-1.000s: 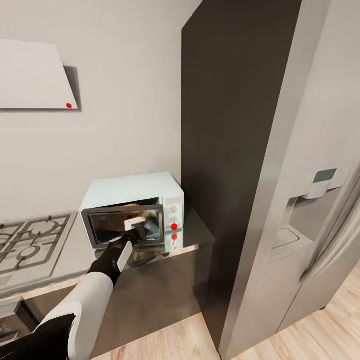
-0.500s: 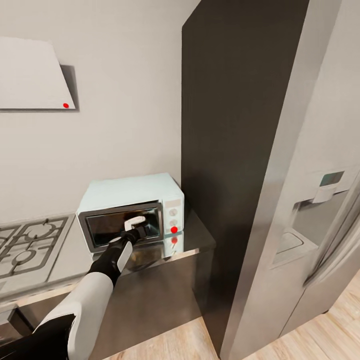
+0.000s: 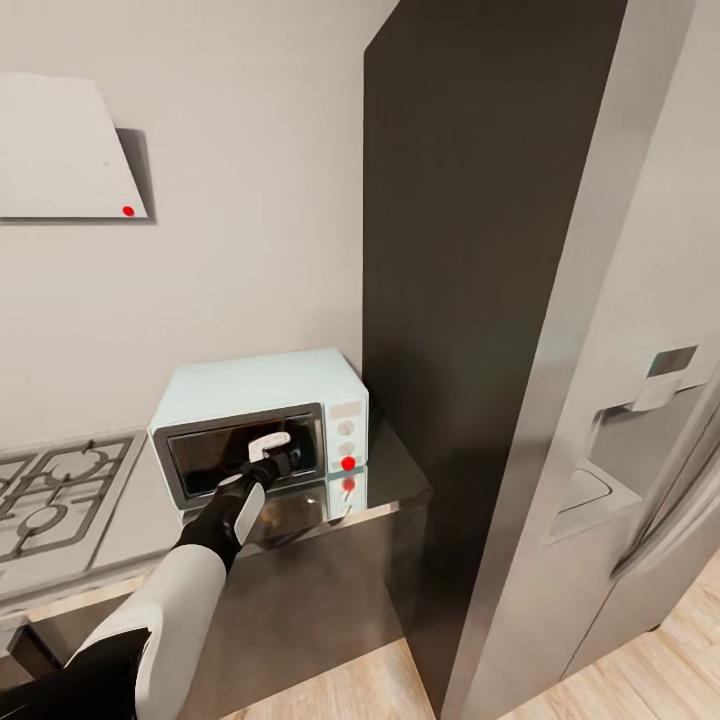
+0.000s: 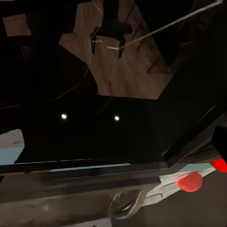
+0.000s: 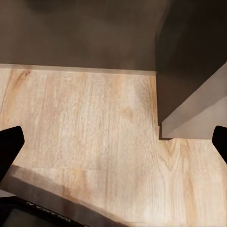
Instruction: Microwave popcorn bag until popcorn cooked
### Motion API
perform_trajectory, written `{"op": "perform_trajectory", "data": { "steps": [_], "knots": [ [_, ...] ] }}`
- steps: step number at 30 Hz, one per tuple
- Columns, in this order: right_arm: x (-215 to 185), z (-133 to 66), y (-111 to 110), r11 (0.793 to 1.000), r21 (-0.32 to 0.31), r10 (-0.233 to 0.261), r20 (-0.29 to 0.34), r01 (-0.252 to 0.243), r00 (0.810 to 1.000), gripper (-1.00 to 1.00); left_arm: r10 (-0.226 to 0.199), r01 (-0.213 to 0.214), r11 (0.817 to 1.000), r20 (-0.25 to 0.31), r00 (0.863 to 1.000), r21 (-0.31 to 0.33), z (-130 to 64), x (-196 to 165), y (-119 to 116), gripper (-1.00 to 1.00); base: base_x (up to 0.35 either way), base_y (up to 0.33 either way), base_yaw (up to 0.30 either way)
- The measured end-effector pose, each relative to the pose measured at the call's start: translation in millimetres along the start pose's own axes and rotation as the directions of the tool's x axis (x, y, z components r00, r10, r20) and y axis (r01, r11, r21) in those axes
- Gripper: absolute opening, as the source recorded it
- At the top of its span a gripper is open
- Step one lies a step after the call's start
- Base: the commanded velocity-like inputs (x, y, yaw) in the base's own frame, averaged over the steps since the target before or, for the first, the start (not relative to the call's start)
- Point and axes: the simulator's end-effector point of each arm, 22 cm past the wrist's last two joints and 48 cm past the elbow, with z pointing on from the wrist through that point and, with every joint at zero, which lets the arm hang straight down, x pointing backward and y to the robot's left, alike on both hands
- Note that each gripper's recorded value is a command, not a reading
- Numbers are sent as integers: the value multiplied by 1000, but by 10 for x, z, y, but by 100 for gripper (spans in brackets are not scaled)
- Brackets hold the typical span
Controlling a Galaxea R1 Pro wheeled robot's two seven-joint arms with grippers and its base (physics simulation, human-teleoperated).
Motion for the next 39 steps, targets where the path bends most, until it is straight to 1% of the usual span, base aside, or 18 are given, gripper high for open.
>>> {"op": "perform_trajectory", "data": {
  "steps": [9,24,26,28,31,33,39],
  "knots": [
    [2,1,0,1000,0,0,-1,0,1000,100,0,0,1000,0,1000,0,3,2,1,100,-36,0,0],
    [-3,4,5,1000,-2,1,1,-1,1000,100,0,0,1000,-1,1000,-1,4,23,8,100,-336,0,0],
    [-4,1,32,1000,-8,-6,2,6,1000,100,0,0,1000,-1,1000,0,4,22,6,100,-346,0,0],
    [9,-2,109,999,-27,-23,1,23,1000,100,0,0,1000,-2,1000,0,4,28,7,100,-346,0,0],
    [172,-20,210,998,-50,-35,-32,33,999,100,0,0,1000,-2,1000,1,3,29,6,100,-347,0,0],
    [218,-28,227,998,-55,-37,-39,35,999,100,1,-1,1000,-1,1000,1,3,26,4,100,-347,0,0],
    [175,-34,242,997,-60,-40,-4,40,999,100,4,-4,1000,0,1000,2,3,23,4,100,-347,0,0]
  ]
}}
